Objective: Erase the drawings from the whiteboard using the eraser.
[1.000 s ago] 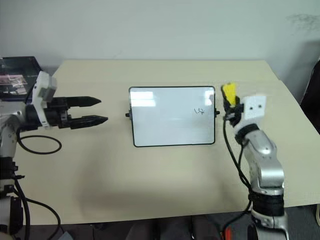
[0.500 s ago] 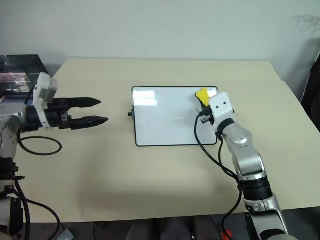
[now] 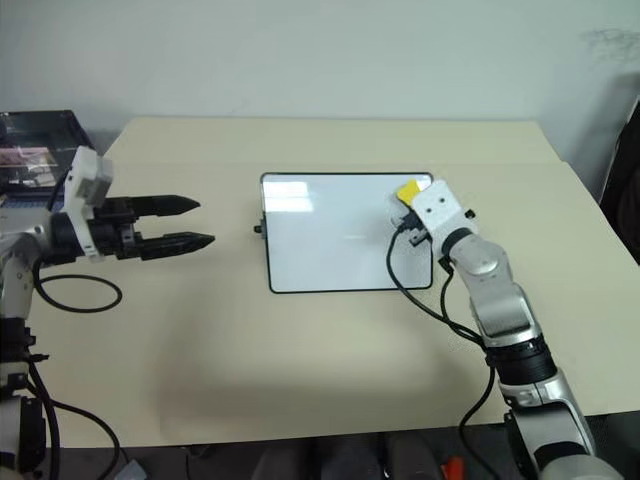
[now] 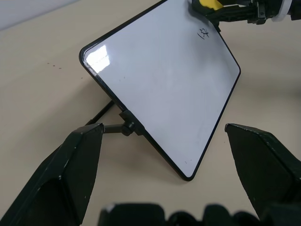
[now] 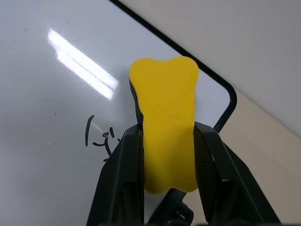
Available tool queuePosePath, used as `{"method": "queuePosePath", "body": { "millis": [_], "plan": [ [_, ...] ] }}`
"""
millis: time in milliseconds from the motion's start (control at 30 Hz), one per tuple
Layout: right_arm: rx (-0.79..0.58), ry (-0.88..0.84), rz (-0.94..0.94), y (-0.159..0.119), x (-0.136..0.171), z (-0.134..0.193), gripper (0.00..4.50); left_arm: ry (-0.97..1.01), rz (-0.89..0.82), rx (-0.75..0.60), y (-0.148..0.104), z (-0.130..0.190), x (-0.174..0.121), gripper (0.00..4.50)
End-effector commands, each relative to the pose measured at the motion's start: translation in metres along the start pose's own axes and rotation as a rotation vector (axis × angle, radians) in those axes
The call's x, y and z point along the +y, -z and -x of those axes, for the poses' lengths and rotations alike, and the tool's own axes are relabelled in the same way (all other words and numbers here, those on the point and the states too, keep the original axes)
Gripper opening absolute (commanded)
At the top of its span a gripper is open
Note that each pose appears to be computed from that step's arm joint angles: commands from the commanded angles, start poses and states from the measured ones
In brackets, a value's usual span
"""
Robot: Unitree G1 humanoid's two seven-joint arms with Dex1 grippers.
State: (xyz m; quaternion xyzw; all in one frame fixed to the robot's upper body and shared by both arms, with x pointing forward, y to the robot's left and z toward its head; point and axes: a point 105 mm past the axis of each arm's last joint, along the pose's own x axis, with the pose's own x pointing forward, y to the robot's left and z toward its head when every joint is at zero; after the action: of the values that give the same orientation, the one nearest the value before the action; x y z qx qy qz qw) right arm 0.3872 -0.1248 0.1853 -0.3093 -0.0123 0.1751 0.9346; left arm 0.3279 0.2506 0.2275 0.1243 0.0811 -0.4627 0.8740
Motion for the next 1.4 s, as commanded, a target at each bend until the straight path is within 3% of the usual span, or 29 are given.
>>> {"method": "queuePosePath", "body": {
  "millis": [33,267,933,1133,1400],
  "plan": [
    [0.007,0.003,0.071,-0.007,-0.004,-0.003,1.07,-0.011,-0.053,-0.021,-0.015,0.007,-0.001,4.50],
    [0.061,-0.033,0.110,0.004,0.004,-0.008,1.07,-0.016,-0.052,-0.019,-0.015,0.008,-0.001,4.50],
    [0.160,-0.307,0.137,0.035,0.067,0.008,1.07,-0.020,-0.052,-0.016,-0.015,0.008,-0.001,4.50],
    [0.181,-0.259,0.135,0.038,0.057,0.006,1.06,-0.021,-0.053,-0.014,-0.015,0.008,0.000,4.50],
    [0.264,-0.120,0.128,0.054,0.013,0.016,1.05,-0.025,-0.054,-0.013,-0.015,0.008,0.000,4.50]
  ]
}}
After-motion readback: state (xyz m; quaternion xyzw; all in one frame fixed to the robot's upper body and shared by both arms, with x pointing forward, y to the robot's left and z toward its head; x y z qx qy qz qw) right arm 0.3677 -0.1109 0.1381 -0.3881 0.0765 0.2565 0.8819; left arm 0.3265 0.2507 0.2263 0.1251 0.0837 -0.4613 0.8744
